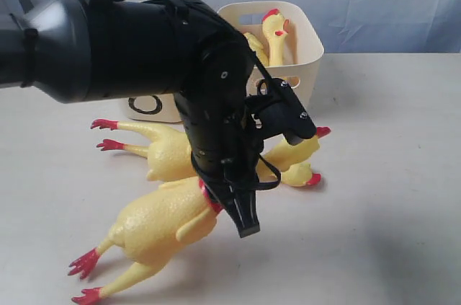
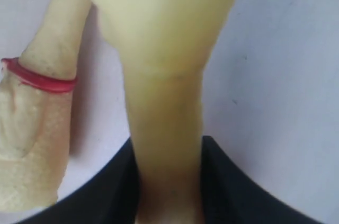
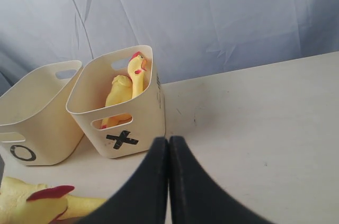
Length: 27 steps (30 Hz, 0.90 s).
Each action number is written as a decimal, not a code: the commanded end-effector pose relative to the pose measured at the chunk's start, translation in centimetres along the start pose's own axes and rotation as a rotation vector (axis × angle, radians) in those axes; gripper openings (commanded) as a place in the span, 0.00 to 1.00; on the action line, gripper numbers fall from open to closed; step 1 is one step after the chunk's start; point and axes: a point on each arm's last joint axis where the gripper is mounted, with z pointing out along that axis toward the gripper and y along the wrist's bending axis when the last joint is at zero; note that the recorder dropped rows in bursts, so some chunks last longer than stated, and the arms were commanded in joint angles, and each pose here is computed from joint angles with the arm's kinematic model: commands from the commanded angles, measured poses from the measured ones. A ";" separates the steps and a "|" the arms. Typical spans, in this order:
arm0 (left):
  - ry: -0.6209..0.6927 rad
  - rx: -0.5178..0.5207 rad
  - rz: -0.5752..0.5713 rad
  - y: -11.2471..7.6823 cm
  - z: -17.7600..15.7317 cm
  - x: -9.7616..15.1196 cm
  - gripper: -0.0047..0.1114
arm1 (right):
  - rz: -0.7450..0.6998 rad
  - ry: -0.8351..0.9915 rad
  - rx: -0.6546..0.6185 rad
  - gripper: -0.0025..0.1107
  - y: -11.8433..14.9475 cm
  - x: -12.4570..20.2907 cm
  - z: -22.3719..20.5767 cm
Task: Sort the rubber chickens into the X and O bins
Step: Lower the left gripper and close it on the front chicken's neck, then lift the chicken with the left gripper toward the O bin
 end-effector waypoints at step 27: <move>0.154 -0.359 0.069 2.8 -5.7 3.1 0.04 | -0.001 -0.006 -0.003 0.02 0.0 0.0 -0.1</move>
